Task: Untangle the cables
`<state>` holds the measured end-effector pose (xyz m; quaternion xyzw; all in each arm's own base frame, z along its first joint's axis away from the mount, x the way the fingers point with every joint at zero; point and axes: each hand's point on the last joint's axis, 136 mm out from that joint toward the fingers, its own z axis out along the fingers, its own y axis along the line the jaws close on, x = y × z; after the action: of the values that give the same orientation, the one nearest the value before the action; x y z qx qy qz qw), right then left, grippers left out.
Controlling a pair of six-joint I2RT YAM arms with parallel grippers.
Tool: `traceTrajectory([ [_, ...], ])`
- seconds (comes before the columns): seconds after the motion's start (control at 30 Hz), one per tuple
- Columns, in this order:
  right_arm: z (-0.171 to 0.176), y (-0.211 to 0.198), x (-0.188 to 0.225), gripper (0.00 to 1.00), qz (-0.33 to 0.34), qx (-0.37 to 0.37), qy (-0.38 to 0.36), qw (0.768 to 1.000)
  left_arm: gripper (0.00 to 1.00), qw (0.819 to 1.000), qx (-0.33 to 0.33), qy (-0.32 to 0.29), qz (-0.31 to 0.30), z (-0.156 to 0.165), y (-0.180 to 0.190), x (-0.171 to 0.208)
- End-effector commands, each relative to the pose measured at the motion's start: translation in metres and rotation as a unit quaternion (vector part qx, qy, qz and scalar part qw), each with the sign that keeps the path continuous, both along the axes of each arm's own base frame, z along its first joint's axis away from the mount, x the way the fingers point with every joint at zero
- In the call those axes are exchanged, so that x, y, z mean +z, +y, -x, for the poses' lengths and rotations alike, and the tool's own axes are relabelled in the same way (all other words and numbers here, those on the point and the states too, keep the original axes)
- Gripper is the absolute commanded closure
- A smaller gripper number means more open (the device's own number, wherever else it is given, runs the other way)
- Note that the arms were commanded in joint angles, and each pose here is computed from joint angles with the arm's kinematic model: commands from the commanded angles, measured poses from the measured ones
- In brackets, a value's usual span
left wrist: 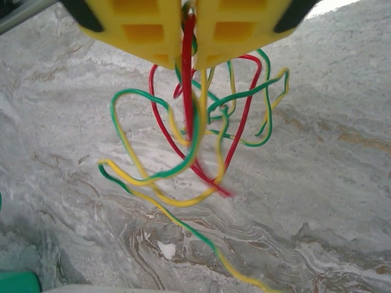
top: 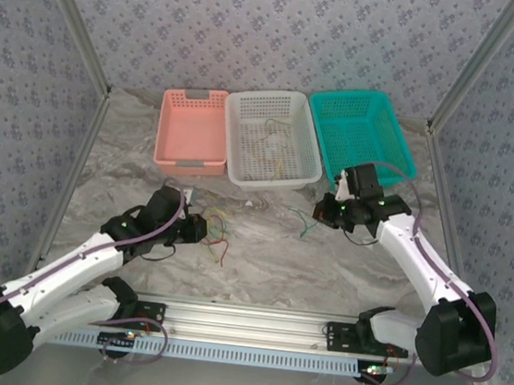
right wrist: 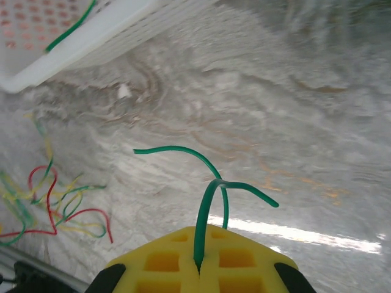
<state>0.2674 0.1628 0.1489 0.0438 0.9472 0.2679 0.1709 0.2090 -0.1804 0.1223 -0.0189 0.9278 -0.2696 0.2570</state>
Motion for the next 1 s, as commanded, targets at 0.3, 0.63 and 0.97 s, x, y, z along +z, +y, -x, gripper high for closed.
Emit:
traceTrajectory([
  [0.3,-0.006,0.071,0.054,1.0,-0.032,0.123,-0.102,0.987,0.34,0.992,0.085,0.001,0.088,-0.042,-0.028,0.068],
  [0.63,-0.007,0.115,0.077,1.0,-0.048,0.164,-0.13,0.977,0.35,0.958,0.2,0.138,0.152,-0.049,-0.076,0.078],
  [0.97,0.003,0.138,0.102,1.0,-0.079,0.182,-0.156,0.968,0.72,0.931,0.278,0.163,0.171,-0.07,-0.074,0.054],
])
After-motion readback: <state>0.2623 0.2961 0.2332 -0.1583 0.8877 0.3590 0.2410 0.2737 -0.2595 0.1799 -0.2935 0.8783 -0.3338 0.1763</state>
